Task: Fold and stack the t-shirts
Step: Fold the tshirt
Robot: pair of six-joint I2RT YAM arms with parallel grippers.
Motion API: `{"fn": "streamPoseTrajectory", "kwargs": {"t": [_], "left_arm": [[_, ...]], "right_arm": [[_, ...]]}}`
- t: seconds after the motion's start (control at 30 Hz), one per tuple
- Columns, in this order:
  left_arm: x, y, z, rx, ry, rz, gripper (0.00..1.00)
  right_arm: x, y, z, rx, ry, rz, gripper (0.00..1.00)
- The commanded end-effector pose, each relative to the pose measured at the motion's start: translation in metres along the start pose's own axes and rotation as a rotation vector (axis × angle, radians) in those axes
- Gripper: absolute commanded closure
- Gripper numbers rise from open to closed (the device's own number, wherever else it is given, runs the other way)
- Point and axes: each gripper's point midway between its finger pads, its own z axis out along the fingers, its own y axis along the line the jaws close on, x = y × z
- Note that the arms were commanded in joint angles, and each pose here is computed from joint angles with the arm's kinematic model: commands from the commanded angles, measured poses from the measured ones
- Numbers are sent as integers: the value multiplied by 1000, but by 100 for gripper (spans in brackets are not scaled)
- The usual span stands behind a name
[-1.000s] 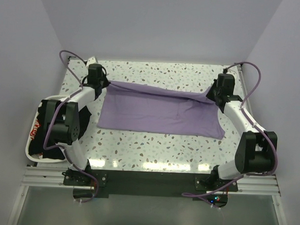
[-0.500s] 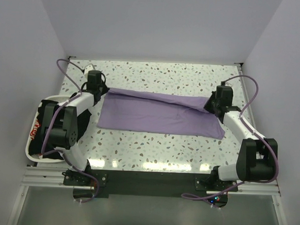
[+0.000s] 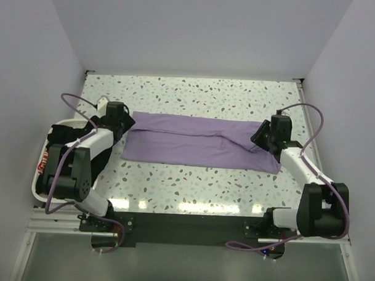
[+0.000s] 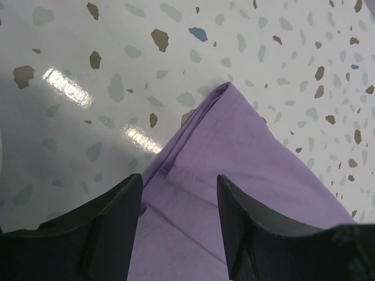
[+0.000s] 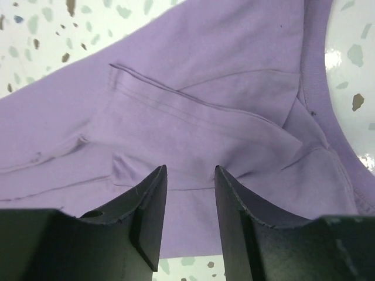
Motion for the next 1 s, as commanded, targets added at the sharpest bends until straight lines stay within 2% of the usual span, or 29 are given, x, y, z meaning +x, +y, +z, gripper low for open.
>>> {"fn": "streamPoseTrajectory", "kwargs": {"t": [0.0, 0.17, 0.4, 0.73, 0.97], "left_arm": [[-29, -25, -11, 59, -75, -50, 41], [-14, -39, -9, -34, -43, 22, 41], [21, -36, 8, -143, 28, 13, 41], [29, -28, 13, -221, 29, 11, 43], [26, -37, 16, -182, 20, 20, 44]], "right_arm": [[-23, 13, -20, -43, -72, -21, 56], [-33, 23, -16, -47, -71, -63, 52], [-40, 46, -7, -77, -63, -91, 52], [-18, 31, -7, -39, -26, -85, 51], [-7, 19, -6, -6, -20, -86, 40]]}}
